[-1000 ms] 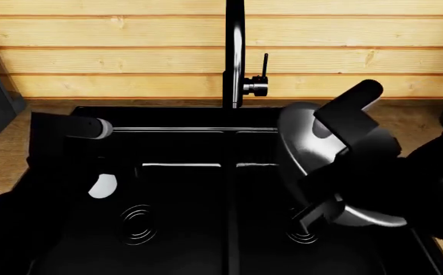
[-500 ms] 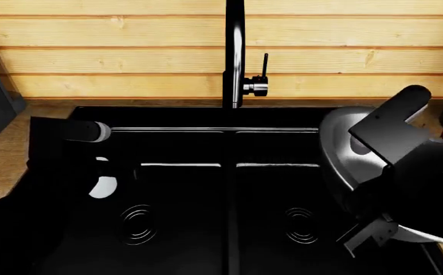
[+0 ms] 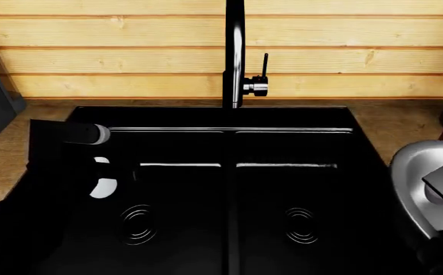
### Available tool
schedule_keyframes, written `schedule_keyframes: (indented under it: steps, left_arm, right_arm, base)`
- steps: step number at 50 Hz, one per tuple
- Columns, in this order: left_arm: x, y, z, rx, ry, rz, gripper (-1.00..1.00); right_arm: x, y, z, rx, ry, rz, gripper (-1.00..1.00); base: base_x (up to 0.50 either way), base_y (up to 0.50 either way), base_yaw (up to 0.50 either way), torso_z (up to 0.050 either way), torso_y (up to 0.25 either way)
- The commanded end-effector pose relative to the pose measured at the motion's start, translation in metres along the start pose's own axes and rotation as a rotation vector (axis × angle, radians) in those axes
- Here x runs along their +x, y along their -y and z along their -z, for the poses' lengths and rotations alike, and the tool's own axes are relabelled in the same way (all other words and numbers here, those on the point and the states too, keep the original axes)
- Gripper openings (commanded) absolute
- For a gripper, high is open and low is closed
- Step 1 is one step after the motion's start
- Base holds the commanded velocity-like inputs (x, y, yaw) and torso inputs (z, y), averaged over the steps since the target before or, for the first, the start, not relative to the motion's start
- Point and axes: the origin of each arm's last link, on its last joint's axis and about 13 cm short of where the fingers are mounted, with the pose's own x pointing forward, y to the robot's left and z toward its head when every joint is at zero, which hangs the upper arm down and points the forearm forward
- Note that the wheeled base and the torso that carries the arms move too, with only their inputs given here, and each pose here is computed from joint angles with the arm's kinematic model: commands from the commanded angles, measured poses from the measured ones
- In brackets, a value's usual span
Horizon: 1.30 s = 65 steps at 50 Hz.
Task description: Pick the cup and bowl from the sink and place them on the counter for drying.
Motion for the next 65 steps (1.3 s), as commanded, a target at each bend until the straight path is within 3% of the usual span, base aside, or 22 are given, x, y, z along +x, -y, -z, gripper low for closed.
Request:
schedule_keyframes:
  steps: [1,12,18,32,38,58,65]
  left_arm:
    - [0.005,0.001,0.002,-0.013,0.0,0.009,1.0]
    - [0.004,-0.002,0.003,-0.012,-0.003,0.014,1.0]
    - [0.005,-0.001,0.005,-0.015,-0.007,0.009,1.0]
    - [0.004,-0.001,0.002,-0.011,-0.001,0.007,1.0]
    - [0.005,0.003,0.0,-0.005,-0.002,0.006,1.0]
    - [-0.002,-0.001,-0.006,0.008,0.009,0.001,1.0]
    - [0.0,0.0,-0.005,0.01,0.005,-0.004,1.0]
  right_arm:
    - [-0.008,0.014,0.037,0.086,-0.086,0.149,-1.0]
    - [-0.007,0.035,0.034,0.202,-0.126,0.21,-1.0]
    - [-0.005,0.035,0.033,0.241,-0.131,0.183,-1.0]
    - [0.025,0.035,0.044,0.177,-0.182,0.183,-1.0]
    - [0.041,0.044,0.054,0.098,-0.198,0.228,-1.0]
    - [0.082,0.071,0.055,0.067,-0.127,0.254,-1.0]
    - [0.092,0.069,0.06,0.072,-0.152,0.221,-1.0]
  base:
    - [0.0,0.0,0.0,0.0,0.0]
    - [0.0,0.0,0.0,0.0,0.0]
    - [0.0,0.0,0.0,0.0,0.002]
    - [0.0,0.0,0.0,0.0,0.0]
    - [0.0,0.0,0.0,0.0,0.0]
    - [0.0,0.0,0.0,0.0,0.0]
    - [0.0,0.0,0.0,0.0,0.0]
